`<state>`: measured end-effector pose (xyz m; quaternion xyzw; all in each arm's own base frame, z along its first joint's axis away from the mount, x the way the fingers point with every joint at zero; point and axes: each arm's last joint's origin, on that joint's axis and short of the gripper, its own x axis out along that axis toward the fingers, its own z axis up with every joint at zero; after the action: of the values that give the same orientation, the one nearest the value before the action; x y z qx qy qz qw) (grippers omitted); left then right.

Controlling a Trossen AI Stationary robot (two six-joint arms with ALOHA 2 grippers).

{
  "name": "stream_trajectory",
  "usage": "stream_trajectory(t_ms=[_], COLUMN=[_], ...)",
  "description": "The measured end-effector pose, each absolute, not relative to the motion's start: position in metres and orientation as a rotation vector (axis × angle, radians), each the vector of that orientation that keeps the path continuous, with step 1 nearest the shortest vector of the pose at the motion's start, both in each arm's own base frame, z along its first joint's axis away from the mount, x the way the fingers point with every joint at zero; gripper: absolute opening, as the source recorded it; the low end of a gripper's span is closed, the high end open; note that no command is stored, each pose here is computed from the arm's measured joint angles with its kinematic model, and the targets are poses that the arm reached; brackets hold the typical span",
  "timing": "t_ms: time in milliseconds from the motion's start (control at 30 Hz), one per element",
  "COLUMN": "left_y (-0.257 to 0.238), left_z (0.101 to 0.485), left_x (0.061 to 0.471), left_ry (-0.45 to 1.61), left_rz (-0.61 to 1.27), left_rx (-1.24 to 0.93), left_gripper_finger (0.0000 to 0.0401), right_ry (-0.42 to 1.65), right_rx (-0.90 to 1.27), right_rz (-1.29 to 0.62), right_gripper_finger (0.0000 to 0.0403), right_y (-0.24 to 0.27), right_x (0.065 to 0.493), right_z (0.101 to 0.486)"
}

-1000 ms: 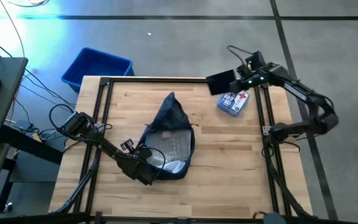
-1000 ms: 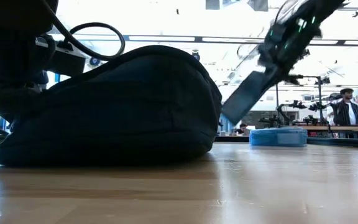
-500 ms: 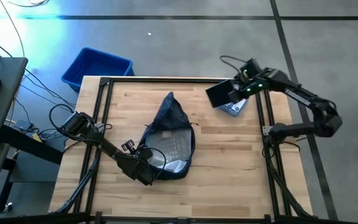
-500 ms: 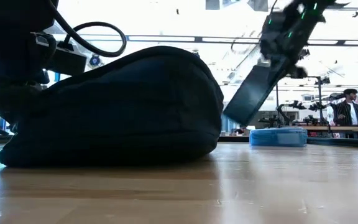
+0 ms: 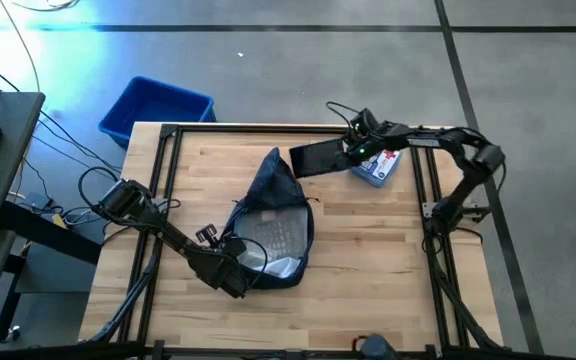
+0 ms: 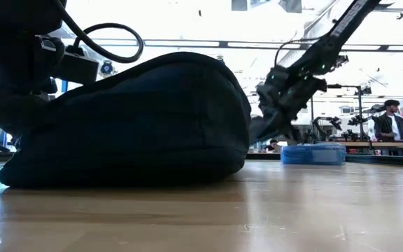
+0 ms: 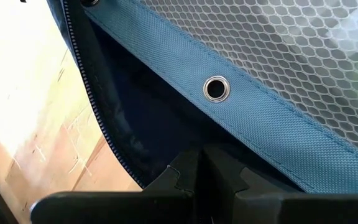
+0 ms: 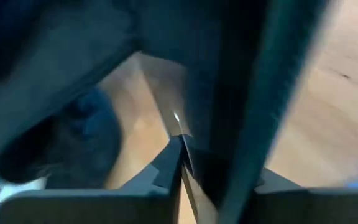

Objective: Unpack backpack
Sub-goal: Remove the black cellphone from the blue backpack, then remove the transparent zipper bag from the blue backpack

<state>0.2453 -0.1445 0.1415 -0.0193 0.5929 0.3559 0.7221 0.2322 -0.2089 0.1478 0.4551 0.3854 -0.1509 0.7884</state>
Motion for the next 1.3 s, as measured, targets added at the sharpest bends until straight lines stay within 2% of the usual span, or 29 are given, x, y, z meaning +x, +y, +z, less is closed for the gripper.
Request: stream_trajectory(t_ms=[233, 633, 867, 1000, 1100, 1300], left_y=[-0.144, -0.145, -0.146, -0.146, -0.146, -0.146], left_z=[0.141, 0.141, 0.141, 0.14, 0.14, 0.14], left_x=[0.245, 0.246, 0.248, 0.248, 0.249, 0.249], left_ry=[1.309, 1.301, 1.289, 1.286, 1.285, 1.285], left_rz=[0.787, 0.782, 0.762, 0.759, 0.758, 0.758], left_rx=[-0.043, -0.051, -0.051, -0.053, -0.053, -0.053], left_gripper_finger=[0.0, 0.0, 0.0, 0.0, 0.0, 0.0], right_ry=[0.869, 0.871, 0.879, 0.892, 0.926, 1.14], right_rx=[0.915, 0.818, 0.761, 0.74, 0.685, 0.538], right_rz=[-0.371, -0.287, -0.23, -0.268, -0.33, -0.475], right_gripper_finger=[0.0116, 0.0147, 0.0209, 0.0236, 0.0239, 0.0227], right_y=[-0.211, -0.208, -0.202, -0.204, -0.208, -0.199], right_x=[0.231, 0.229, 0.231, 0.23, 0.232, 0.229], right_z=[0.141, 0.147, 0.152, 0.154, 0.165, 0.203])
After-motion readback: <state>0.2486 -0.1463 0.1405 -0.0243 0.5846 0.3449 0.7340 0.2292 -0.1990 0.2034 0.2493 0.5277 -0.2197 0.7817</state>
